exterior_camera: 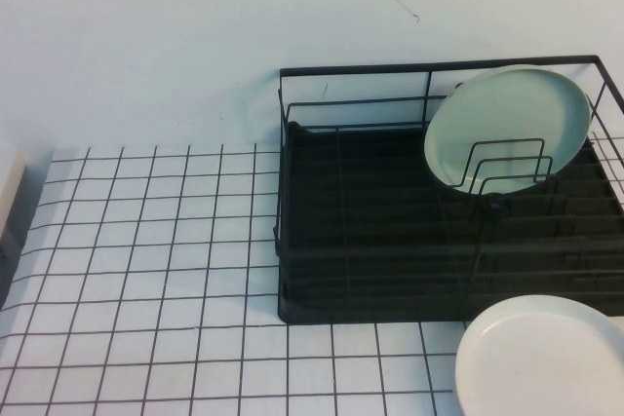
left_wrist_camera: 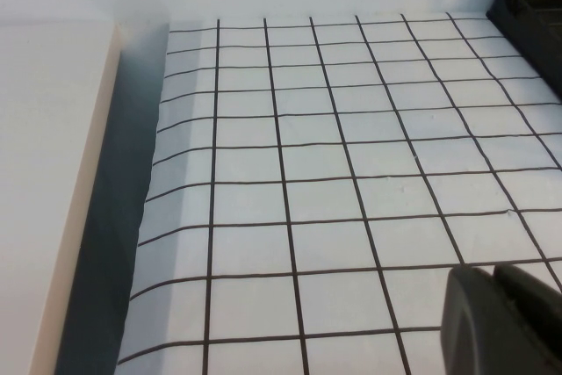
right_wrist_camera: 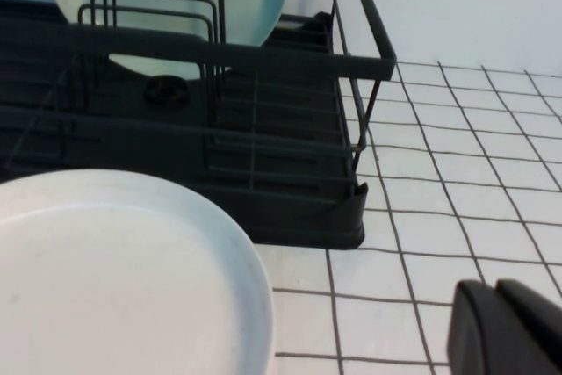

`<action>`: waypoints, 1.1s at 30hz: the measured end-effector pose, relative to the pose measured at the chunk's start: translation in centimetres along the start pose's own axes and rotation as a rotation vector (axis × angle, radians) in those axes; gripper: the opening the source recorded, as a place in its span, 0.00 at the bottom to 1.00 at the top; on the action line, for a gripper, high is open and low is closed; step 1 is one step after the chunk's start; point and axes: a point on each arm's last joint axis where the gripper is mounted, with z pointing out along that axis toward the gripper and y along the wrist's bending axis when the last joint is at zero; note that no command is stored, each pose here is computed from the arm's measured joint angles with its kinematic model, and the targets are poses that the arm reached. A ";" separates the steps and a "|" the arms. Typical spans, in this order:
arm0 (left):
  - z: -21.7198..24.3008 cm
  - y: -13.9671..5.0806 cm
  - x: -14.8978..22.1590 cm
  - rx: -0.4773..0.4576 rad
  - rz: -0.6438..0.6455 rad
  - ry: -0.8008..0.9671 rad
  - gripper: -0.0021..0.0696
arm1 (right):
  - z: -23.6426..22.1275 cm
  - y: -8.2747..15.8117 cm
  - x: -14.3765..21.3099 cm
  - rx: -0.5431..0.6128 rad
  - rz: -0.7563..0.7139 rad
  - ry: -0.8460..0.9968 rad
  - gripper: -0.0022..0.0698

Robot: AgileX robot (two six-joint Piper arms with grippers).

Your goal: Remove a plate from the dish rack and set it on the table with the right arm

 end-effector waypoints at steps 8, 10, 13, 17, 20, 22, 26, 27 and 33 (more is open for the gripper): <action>0.0 0.0 0.0 0.000 -0.003 0.000 0.02 | 0.1 -0.1 0.2 0.012 0.003 0.005 0.03; 0.0 0.0 0.0 0.000 -0.003 0.000 0.02 | 0.1 -0.2 0.2 0.026 -0.005 0.007 0.03; 0.0 0.0 0.0 0.000 -0.003 0.000 0.02 | 0.1 -0.2 0.3 0.033 -0.004 0.024 0.03; 0.0 0.0 0.0 0.000 -0.003 0.000 0.02 | 0.0 -0.2 0.4 0.034 -0.004 0.041 0.03; 0.0 0.0 0.0 0.000 -0.003 0.000 0.02 | 0.0 -0.2 0.4 0.034 -0.006 0.044 0.03; 0.0 0.0 0.0 0.000 -0.003 0.000 0.02 | 0.0 -0.2 0.4 0.034 -0.008 0.046 0.03; 0.0 0.0 0.0 0.000 -0.003 0.000 0.02 | 0.0 -0.3 0.4 0.046 -0.040 0.053 0.03; 0.0 0.0 0.0 0.000 -0.003 0.000 0.02 | 0.0 -0.4 0.4 0.051 -0.053 0.055 0.03; 0.0 0.0 0.0 0.000 -0.003 0.000 0.02 | 0.0 -0.5 0.5 0.067 -0.083 0.059 0.03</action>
